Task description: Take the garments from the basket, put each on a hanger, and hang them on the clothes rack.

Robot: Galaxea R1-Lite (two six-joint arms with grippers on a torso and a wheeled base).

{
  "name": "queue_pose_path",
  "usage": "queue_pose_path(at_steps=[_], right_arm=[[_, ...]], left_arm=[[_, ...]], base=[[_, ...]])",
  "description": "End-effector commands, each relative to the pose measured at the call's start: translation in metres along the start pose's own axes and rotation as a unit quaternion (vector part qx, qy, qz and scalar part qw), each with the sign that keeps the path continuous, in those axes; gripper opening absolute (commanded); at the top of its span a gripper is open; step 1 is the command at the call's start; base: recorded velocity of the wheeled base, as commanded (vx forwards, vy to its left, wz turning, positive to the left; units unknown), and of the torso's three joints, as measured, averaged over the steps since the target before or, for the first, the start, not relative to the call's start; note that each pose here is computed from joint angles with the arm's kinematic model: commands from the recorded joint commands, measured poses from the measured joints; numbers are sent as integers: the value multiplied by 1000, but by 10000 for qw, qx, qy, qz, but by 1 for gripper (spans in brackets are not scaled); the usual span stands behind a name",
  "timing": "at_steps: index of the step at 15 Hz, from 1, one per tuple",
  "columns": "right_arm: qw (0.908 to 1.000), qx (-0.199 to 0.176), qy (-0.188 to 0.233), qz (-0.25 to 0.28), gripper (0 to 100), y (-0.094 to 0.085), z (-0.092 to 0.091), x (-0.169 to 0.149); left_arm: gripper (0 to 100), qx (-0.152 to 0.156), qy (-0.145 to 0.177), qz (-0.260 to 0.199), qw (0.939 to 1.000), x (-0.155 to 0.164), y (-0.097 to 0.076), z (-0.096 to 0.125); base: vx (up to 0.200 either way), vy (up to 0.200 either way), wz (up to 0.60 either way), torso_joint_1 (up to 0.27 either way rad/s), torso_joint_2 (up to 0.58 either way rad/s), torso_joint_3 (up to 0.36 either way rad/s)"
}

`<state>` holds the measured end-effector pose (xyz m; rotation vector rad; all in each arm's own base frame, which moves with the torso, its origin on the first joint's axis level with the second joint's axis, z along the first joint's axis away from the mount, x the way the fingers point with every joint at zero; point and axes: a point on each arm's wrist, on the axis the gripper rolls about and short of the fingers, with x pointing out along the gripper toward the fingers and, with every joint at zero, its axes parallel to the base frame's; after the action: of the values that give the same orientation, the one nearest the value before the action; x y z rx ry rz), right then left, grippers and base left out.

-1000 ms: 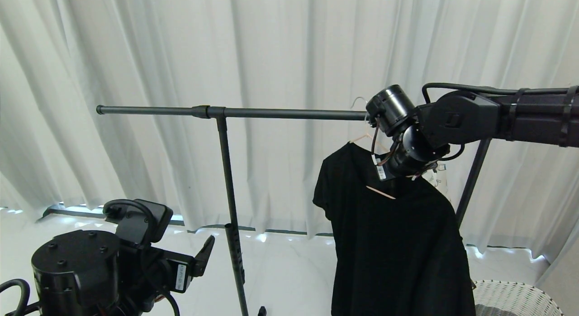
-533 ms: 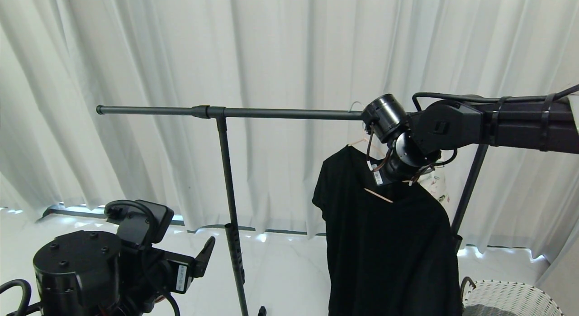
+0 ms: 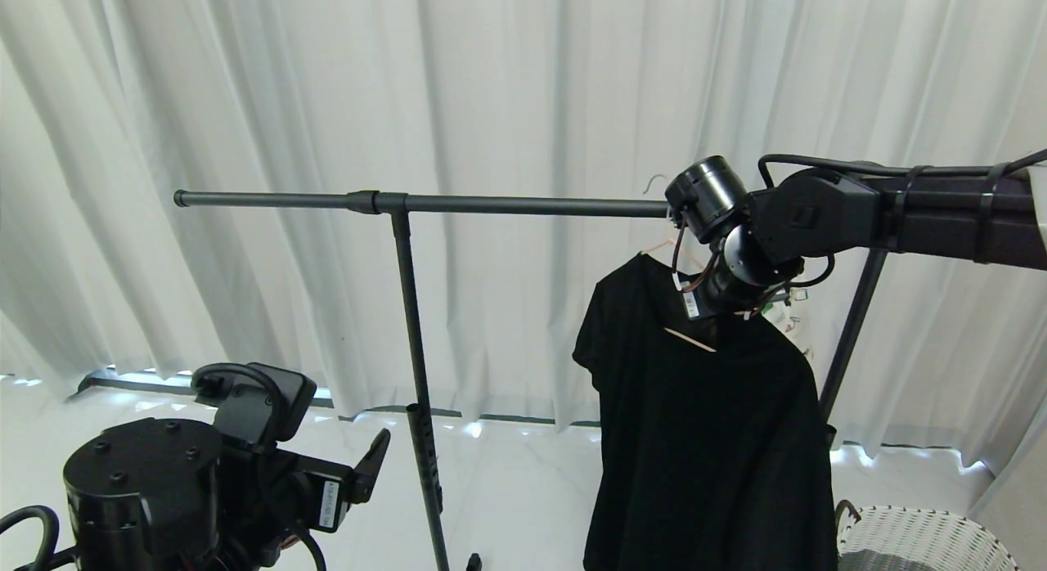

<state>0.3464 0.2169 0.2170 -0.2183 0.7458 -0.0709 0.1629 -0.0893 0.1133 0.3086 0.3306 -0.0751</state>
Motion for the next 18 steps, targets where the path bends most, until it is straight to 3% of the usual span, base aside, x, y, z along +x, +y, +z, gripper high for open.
queue_pose_path(at_steps=[1,12,13,18], right_arm=[[10000,24,15,-37,0,-2,1,5],[10000,4,24,-64,0,-1,3,11],[10000,12,11,-61,100,-1,3,11],[10000,78,-33,-49,100,-1,5,10]], left_arm=[[100,3,6,0,10000,0,0,0],[100,3,6,0,10000,0,0,0],[100,3,6,0,10000,0,0,0],[100,3,6,0,10000,0,0,0]], base=[[0,0,0,0,0,0],[0,0,0,0,0,0],[0,0,0,0,0,0],[0,0,0,0,0,0]])
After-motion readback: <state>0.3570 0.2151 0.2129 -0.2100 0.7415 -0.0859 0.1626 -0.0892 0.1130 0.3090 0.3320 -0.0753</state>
